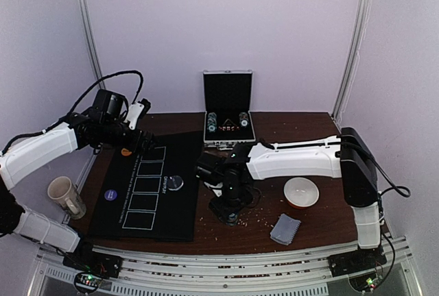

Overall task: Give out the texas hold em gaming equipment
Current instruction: Pick up the poker chip from the pile of poker chips.

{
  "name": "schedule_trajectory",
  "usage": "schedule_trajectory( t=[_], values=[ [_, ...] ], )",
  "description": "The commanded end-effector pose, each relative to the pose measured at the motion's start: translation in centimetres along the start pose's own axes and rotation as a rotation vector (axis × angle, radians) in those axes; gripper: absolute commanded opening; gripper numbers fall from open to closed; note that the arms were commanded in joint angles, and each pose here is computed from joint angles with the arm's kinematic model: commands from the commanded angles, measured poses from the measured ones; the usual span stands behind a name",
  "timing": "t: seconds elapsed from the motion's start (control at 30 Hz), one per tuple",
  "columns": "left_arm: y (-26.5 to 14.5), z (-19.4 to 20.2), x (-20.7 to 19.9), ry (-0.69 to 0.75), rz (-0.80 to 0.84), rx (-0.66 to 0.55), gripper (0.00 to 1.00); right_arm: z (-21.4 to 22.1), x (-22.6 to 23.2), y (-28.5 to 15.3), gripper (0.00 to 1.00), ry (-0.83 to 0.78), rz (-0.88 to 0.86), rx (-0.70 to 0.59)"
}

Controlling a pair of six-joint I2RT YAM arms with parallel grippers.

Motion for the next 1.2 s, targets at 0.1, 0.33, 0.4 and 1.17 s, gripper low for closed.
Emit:
schedule_trajectory(
  t=[0.1, 0.33, 0.4, 1.17],
  values=[
    [0.1, -0.7, -0.1, 0.017, 0.001, -0.041, 0.90, 0.8, -0.8, 0.3, 0.59, -0.001, 0.051, 0.055],
    [0.3, -0.7, -0.1, 0.018, 0.002, -0.037, 0.90, 0.6, -0.7, 0.4, 0.42, -0.010, 0.045, 0.054],
    [0.3, -0.7, -0.1, 0.018, 0.001, -0.036, 0.90, 0.4, -0.7, 0.2, 0.32, -0.011, 0.042, 0.049],
    [2.0, 0.3, 3.0, -0.073, -0.119, 0.034, 0.94, -7.2, 2.2, -3.3, 0.00, -0.087, 0.003, -0.091]
  ],
)
Point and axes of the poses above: each gripper's point midway between its finger pads, its own y axis out along the fingers, its own x axis along the line the jaws close on, z = x × y, the point moved 4 cm from there along -y, back along the fingers, and after that the axes turned 15 degrees about -y, right-handed, at the moved point
